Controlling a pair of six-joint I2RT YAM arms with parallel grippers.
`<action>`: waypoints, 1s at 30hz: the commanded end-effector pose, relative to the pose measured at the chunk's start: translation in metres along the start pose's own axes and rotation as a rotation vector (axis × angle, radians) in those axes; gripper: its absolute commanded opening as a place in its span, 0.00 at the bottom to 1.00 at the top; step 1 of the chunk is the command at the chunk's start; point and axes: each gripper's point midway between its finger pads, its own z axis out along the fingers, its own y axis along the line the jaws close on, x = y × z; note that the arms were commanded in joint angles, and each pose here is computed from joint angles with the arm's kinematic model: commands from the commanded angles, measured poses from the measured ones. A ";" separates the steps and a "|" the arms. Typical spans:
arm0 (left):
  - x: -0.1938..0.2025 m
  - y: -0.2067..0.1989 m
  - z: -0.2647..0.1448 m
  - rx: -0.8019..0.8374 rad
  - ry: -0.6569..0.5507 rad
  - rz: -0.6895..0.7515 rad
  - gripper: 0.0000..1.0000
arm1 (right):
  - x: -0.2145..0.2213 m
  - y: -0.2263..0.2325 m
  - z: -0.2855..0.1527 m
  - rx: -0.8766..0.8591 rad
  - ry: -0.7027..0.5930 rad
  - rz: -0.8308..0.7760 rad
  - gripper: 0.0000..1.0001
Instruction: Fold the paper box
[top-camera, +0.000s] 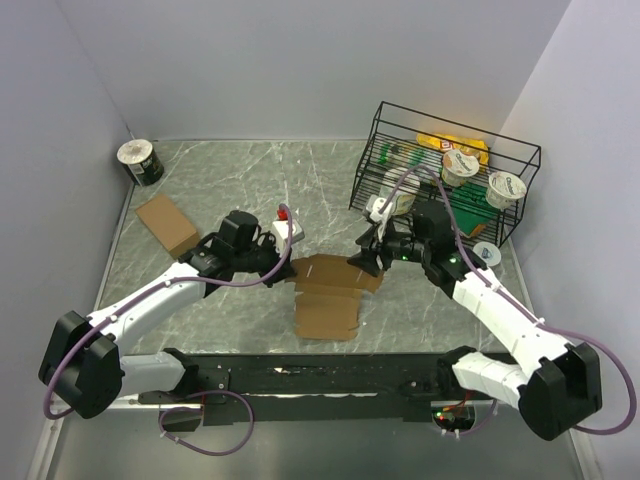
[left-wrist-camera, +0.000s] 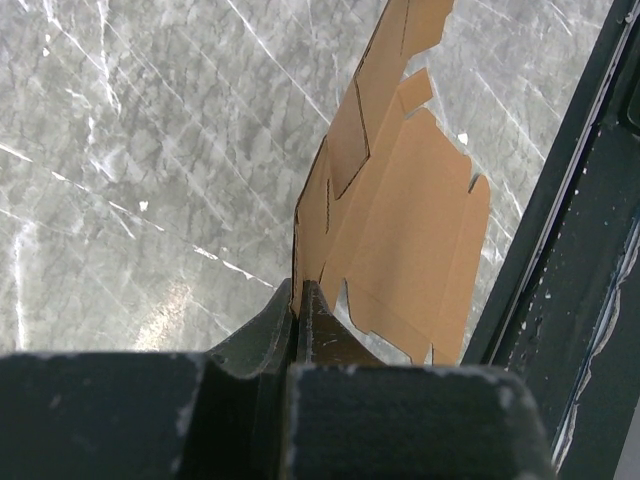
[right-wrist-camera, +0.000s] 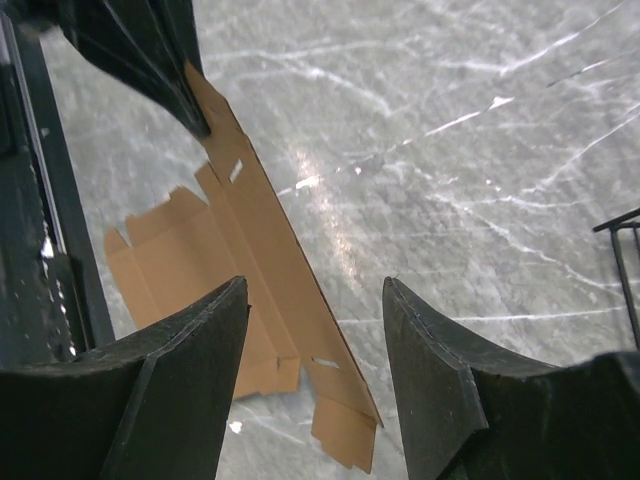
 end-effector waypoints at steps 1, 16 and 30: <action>-0.018 -0.005 -0.005 0.017 -0.040 0.050 0.01 | -0.012 0.003 0.005 -0.046 -0.019 -0.078 0.63; -0.018 -0.006 -0.006 0.023 -0.040 0.058 0.01 | 0.020 -0.015 0.033 -0.014 0.065 -0.105 0.72; -0.008 0.017 0.010 -0.076 0.027 -0.060 0.11 | 0.032 -0.004 0.042 0.031 0.104 -0.160 0.21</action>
